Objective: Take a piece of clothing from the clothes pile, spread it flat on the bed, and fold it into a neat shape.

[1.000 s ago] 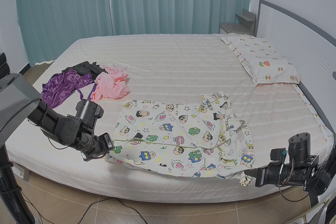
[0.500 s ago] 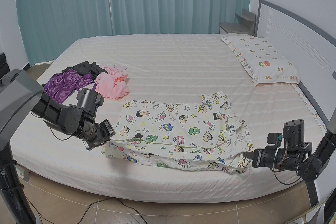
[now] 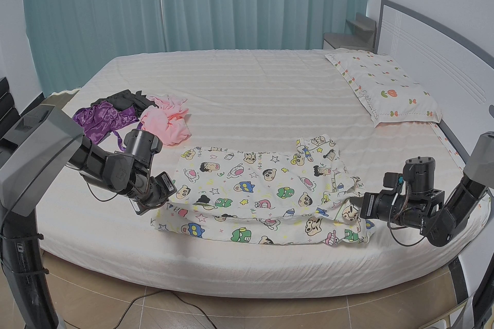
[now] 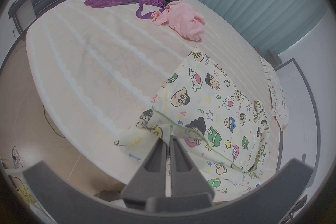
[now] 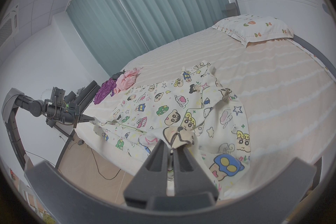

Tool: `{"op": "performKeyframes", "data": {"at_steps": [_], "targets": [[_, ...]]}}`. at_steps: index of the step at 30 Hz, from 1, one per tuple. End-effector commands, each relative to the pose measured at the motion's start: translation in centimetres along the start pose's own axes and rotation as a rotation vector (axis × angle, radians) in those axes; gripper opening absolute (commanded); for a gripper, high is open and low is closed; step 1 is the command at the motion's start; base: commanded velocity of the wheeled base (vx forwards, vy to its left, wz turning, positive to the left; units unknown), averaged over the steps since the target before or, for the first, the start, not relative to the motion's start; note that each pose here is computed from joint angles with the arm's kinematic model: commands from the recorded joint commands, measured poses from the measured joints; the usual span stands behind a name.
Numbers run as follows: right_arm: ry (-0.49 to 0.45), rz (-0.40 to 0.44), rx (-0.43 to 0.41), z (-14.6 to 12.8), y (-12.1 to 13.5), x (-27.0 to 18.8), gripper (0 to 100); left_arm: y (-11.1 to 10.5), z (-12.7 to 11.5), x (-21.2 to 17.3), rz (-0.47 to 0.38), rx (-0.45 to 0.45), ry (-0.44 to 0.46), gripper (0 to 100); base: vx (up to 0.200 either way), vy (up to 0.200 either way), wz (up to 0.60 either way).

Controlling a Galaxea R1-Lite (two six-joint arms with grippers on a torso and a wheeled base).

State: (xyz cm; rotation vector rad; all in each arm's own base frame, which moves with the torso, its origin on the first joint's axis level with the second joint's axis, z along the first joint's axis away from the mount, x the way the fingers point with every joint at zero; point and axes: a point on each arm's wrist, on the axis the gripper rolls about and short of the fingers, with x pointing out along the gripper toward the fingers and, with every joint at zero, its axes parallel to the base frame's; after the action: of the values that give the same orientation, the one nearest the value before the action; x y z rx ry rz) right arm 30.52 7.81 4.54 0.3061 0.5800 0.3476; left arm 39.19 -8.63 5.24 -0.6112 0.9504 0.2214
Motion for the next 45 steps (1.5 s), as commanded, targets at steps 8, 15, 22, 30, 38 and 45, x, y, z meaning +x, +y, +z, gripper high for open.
{"op": "performKeyframes", "data": {"at_steps": [8,15,22,30,38,45], "targets": [[-0.003,-0.021,0.010,0.1,-1.3,2.9,0,-1.0,0.8,2.5,-0.011,-0.070,-0.016,0,0.000,0.000,0.00],[-0.024,-0.043,0.018,0.6,-2.3,4.3,0,-1.1,0.8,3.5,-0.007,-0.072,-0.013,0,0.000,0.000,0.00],[-0.031,-0.052,0.022,0.7,-3.0,5.3,0,-1.5,1.1,4.2,-0.018,-0.114,-0.025,0,0.000,0.000,0.00],[-0.027,-0.056,0.033,0.5,-3.3,5.7,100,-1.7,1.4,5.1,-0.023,-0.145,-0.030,100,0.000,0.000,0.00],[-0.148,-0.108,0.159,1.8,-4.9,3.7,100,-0.5,3.9,3.2,-0.039,-0.238,-0.071,100,0.000,0.000,0.00],[-0.230,-0.096,0.330,1.2,-4.5,0.4,100,0.4,5.1,-2.2,-0.147,-0.311,-0.046,100,0.000,0.000,0.00]]}}
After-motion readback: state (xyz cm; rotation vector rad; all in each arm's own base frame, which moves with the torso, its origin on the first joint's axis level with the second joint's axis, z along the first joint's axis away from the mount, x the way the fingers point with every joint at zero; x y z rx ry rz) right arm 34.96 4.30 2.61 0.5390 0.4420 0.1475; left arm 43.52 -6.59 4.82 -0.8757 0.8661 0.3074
